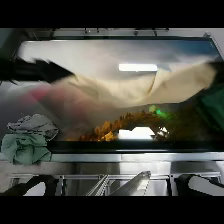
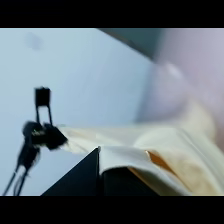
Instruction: Fold the shirts.
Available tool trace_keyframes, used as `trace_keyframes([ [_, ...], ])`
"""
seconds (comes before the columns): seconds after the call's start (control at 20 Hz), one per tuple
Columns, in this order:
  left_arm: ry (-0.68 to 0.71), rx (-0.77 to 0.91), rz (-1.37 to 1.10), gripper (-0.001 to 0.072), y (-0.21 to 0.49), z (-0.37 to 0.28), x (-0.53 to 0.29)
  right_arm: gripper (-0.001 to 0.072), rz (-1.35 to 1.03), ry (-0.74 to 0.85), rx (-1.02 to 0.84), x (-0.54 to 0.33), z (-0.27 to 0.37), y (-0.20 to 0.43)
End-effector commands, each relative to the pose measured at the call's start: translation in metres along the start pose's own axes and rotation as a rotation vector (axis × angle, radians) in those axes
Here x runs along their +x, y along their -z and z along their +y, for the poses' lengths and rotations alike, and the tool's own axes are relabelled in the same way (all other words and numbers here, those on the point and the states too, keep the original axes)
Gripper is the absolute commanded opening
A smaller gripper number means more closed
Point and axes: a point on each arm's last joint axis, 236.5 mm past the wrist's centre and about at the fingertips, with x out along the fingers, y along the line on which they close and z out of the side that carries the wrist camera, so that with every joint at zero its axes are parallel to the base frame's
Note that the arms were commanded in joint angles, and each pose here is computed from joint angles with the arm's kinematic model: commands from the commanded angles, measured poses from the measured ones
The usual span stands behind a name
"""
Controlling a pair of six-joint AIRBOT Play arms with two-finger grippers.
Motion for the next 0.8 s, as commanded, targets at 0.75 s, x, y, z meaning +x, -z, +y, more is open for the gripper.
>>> trace_keyframes([
  [0.75,-0.031,-0.113,0.285,0.0014,0.05,0.003,0.018,0.0017,0.077,0.729,-0.085,-0.02,0.007,0.052],
])
